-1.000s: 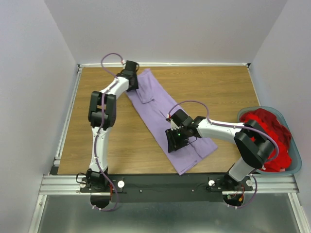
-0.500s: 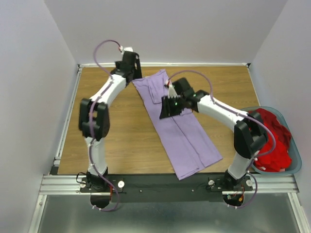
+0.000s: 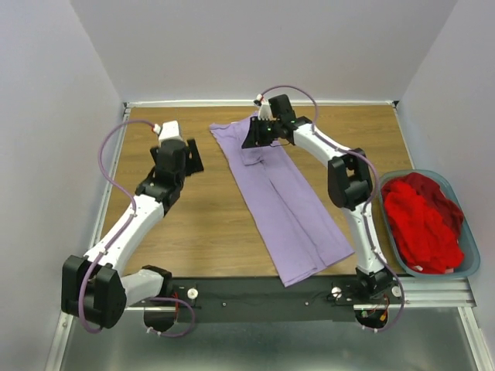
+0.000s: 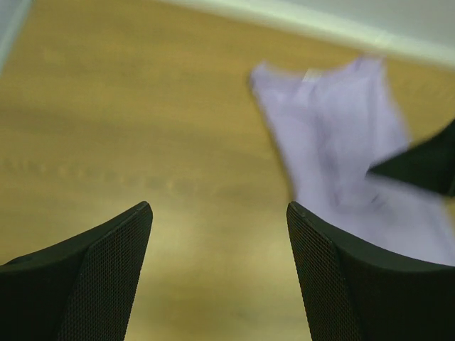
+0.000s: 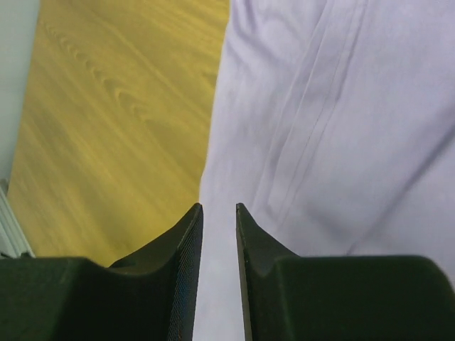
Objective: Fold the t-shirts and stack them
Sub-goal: Fold the tshirt
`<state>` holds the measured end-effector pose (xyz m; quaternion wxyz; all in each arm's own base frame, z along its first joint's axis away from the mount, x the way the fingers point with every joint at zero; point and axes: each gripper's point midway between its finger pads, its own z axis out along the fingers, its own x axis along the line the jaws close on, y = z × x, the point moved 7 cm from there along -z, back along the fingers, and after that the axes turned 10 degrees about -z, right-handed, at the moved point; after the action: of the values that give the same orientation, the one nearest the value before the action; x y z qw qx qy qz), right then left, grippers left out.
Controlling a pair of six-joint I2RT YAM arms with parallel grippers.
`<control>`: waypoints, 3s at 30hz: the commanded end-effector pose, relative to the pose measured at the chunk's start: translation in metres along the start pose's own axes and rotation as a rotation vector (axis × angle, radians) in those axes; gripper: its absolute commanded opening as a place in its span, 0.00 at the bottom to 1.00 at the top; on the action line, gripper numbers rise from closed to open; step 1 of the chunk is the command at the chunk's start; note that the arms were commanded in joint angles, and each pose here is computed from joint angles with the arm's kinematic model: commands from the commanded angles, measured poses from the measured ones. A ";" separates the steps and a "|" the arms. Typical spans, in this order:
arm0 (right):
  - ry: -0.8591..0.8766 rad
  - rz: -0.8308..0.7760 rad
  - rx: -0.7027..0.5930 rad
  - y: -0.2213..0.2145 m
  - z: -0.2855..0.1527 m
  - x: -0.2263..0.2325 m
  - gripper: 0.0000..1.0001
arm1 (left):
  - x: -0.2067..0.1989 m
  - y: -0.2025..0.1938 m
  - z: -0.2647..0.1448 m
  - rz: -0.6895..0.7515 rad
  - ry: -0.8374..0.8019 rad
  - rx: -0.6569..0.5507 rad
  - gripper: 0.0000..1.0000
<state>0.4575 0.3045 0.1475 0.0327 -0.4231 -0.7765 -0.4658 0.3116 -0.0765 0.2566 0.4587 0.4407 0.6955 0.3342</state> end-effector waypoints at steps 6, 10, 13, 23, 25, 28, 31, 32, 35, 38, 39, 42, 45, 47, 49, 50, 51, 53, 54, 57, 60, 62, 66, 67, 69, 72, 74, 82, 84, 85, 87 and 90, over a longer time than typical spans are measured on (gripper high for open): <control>-0.001 0.106 -0.046 -0.012 0.067 -0.056 0.30 | 0.033 -0.051 -0.024 -0.025 0.011 0.048 0.84; -0.060 0.174 -0.105 -0.010 0.073 -0.090 0.31 | 0.033 -0.058 -0.021 -0.027 0.001 0.057 0.84; -0.101 0.221 -0.152 -0.008 0.070 -0.124 0.34 | 0.033 -0.064 -0.018 -0.017 -0.001 0.081 0.84; -0.138 0.325 -0.358 0.027 0.037 -0.197 0.48 | 0.034 -0.070 -0.011 0.003 0.010 0.106 0.84; -0.082 0.252 -0.387 0.050 0.018 -0.183 0.55 | 0.033 -0.073 -0.009 0.004 0.004 0.120 0.85; -0.031 0.154 -0.430 0.083 -0.015 -0.154 0.60 | 0.030 -0.073 -0.008 0.000 -0.019 0.131 0.85; 0.012 0.084 -0.439 0.101 -0.043 -0.126 0.65 | 0.026 -0.077 -0.007 0.001 -0.045 0.159 0.85; 0.005 0.064 -0.435 0.103 -0.060 -0.112 0.66 | 0.024 -0.080 -0.007 0.000 -0.067 0.178 0.85; -0.054 0.084 -0.373 0.075 -0.078 -0.101 0.67 | 0.017 -0.088 -0.009 0.000 -0.105 0.232 0.85; -0.144 0.069 -0.383 0.067 -0.129 -0.065 0.66 | 0.007 -0.098 -0.014 0.002 -0.142 0.292 0.84; -0.199 0.111 -0.337 0.040 -0.140 -0.058 0.65 | 0.005 -0.104 -0.017 -0.002 -0.152 0.322 0.84; -0.311 0.192 -0.149 -0.029 -0.163 -0.036 0.62 | -0.007 -0.122 -0.029 -0.013 -0.217 0.417 0.81; -0.425 0.201 0.026 -0.099 -0.170 -0.014 0.58 | -0.012 -0.134 -0.040 -0.011 -0.234 0.468 0.81; -0.449 0.167 0.091 -0.125 -0.179 0.024 0.56 | -0.014 -0.141 -0.047 0.000 -0.247 0.498 0.81; -0.518 0.171 0.185 -0.165 -0.181 0.036 0.54 | -0.015 -0.140 -0.050 0.002 -0.257 0.493 0.81; -0.539 0.204 0.208 -0.179 -0.188 0.048 0.52 | -0.014 -0.139 -0.050 0.005 -0.252 0.482 0.81; -0.536 0.192 0.243 -0.193 -0.185 0.061 0.49 | -0.014 -0.136 -0.050 0.009 -0.249 0.467 0.81; -0.585 0.241 0.294 -0.223 -0.187 0.070 0.47 | -0.011 -0.130 -0.048 0.038 -0.231 0.428 0.81; -0.567 0.227 0.303 -0.230 -0.186 0.081 0.45 | -0.012 -0.126 -0.047 0.049 -0.229 0.410 0.81; -0.572 0.235 0.356 -0.254 -0.179 0.094 0.42 | -0.012 -0.119 -0.043 0.088 -0.213 0.378 0.81; -0.589 0.224 0.381 -0.262 -0.172 0.100 0.38 | -0.011 -0.122 -0.041 0.098 -0.218 0.375 0.81; -0.618 0.212 0.390 -0.264 -0.167 0.099 0.35 | -0.010 -0.126 -0.042 0.100 -0.221 0.387 0.81; -0.661 0.196 0.408 -0.267 -0.160 0.097 0.31 | -0.007 -0.123 -0.043 0.106 -0.207 0.368 0.81; -0.680 0.191 0.409 -0.268 -0.160 0.096 0.31 | -0.007 -0.121 -0.043 0.104 -0.200 0.356 0.81; -0.707 0.181 0.414 -0.269 -0.160 0.095 0.30 | -0.007 -0.119 -0.043 0.101 -0.199 0.346 0.81; -0.724 0.177 0.418 -0.269 -0.160 0.095 0.29 | -0.007 -0.119 -0.043 0.104 -0.197 0.348 0.81; -0.733 0.172 0.429 -0.271 -0.158 0.094 0.29 | -0.007 -0.119 -0.042 0.107 -0.193 0.348 0.81; -0.732 0.163 0.450 -0.275 -0.155 0.095 0.14 | -0.007 -0.119 -0.040 0.111 -0.188 0.348 0.81; -0.723 0.162 0.443 -0.272 -0.158 0.098 0.07 | -0.007 -0.119 -0.040 0.110 -0.186 0.347 0.81; -0.715 0.162 0.435 -0.269 -0.159 0.100 0.06 | -0.007 -0.119 -0.040 0.112 -0.185 0.347 0.81; -0.692 0.166 0.419 -0.264 -0.164 0.105 0.03 | -0.007 -0.119 -0.040 0.112 -0.185 0.346 0.81; -0.647 0.172 0.386 -0.253 -0.171 0.115 0.00 | -0.007 -0.120 -0.040 0.112 -0.186 0.352 0.81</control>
<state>0.1508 0.1897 0.0924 -0.0988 -0.5977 -0.7876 -0.1129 0.2351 -0.1330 0.1636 0.4144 0.5838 0.6757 0.1756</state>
